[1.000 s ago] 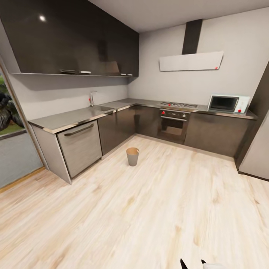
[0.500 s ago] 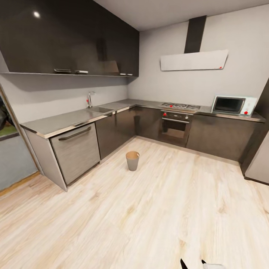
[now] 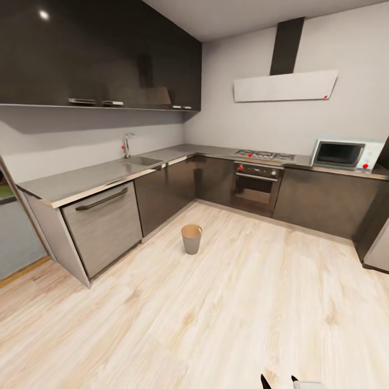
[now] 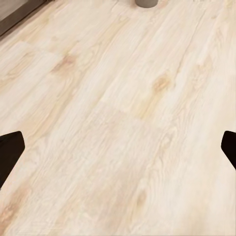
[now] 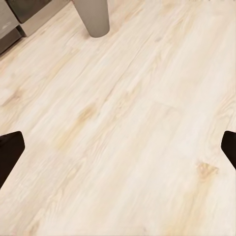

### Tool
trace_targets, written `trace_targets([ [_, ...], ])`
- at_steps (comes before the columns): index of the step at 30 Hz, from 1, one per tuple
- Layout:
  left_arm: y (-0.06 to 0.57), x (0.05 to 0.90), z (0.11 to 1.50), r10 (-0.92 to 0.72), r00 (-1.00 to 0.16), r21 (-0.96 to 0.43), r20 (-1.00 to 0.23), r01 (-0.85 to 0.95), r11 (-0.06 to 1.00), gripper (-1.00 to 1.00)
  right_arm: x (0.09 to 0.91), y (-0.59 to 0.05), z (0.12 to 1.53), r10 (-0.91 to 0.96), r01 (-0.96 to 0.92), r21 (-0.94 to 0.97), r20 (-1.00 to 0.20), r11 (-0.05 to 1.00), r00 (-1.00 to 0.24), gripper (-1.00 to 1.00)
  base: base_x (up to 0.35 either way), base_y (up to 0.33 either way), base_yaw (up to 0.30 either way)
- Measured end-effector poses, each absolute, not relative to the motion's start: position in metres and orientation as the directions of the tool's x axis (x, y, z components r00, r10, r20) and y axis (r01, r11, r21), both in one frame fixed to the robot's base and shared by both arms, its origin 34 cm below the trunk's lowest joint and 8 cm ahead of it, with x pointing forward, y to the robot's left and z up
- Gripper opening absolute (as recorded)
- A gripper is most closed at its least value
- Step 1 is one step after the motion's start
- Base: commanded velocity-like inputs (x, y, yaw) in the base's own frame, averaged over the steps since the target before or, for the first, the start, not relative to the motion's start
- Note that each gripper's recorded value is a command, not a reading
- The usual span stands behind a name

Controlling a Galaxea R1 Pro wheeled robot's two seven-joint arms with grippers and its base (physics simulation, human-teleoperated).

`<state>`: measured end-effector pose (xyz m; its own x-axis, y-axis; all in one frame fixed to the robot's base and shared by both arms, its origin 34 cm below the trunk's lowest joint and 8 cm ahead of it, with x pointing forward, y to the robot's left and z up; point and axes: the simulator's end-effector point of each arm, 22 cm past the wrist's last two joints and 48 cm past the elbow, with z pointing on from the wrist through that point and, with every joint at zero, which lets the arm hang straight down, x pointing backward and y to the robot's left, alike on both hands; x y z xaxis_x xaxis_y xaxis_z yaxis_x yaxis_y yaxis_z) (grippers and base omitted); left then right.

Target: Put the three can of soda from the living room inside the tash can in the kitchen.

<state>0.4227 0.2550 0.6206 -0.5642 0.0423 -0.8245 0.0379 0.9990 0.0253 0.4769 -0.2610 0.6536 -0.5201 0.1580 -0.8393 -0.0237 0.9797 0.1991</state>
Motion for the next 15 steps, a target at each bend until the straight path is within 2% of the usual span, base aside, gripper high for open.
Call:
trace_targets([
  [15, 0.2547, 0.4227, 0.6206, 0.040, -0.564, 0.024, -0.825, 0.037, 0.999, 1.00, 0.4776, -0.2592, 0.6546, 0.159, -0.026, 0.201, -0.840, 0.979, -0.518, 1.00, 0.298, 0.000, 0.000],
])
